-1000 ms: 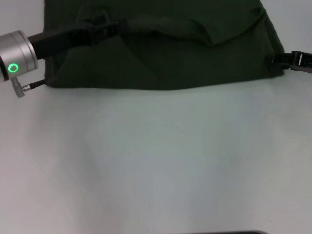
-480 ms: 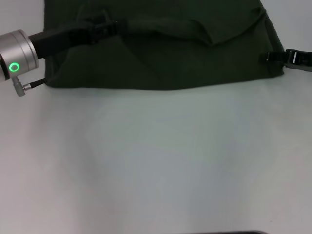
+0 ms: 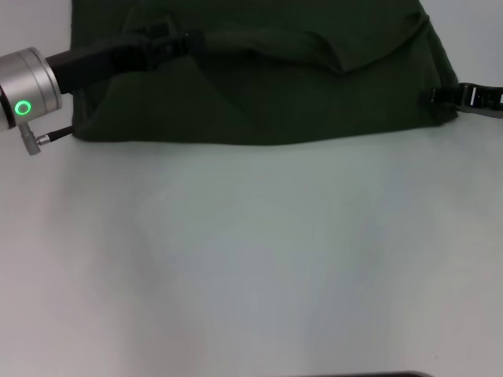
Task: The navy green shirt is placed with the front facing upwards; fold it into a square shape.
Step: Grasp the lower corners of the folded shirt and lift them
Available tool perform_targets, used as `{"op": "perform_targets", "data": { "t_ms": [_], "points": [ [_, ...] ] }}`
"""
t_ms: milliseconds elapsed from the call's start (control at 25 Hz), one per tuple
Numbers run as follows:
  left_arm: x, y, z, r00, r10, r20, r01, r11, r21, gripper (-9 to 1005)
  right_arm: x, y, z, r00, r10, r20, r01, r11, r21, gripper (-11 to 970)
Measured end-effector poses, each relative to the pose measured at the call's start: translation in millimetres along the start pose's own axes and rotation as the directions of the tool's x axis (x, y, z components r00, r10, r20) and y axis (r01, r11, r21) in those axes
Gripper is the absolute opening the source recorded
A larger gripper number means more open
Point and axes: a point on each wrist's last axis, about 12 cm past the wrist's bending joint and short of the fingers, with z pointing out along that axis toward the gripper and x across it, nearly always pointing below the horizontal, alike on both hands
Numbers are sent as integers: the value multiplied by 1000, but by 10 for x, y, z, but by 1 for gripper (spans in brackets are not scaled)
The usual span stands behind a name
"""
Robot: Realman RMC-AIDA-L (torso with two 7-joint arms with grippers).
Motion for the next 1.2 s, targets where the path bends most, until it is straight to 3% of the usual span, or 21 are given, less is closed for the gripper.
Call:
{"op": "perform_targets", "data": {
  "t_ms": [240, 440, 880, 1200],
  "points": [
    [3, 2, -1, 1000, -1, 0, 1, 1000, -2, 843, 22, -17, 13, 1000, 10, 1, -10, 1000, 9, 402],
    [11, 6, -7, 1000, -3, 0, 3, 1000, -4, 843, 41, -39, 24, 1000, 24, 4, -24, 999, 21, 186],
    [27, 11, -16, 1000, -4, -7, 4, 1000, -7, 843, 87, -93, -49, 999, 38, 6, -38, 999, 15, 36],
    [96, 54, -114, 1000, -23, -10, 23, 999, -32, 843, 181, -226, -192, 998, 64, 11, -64, 998, 28, 36]
  ]
}}
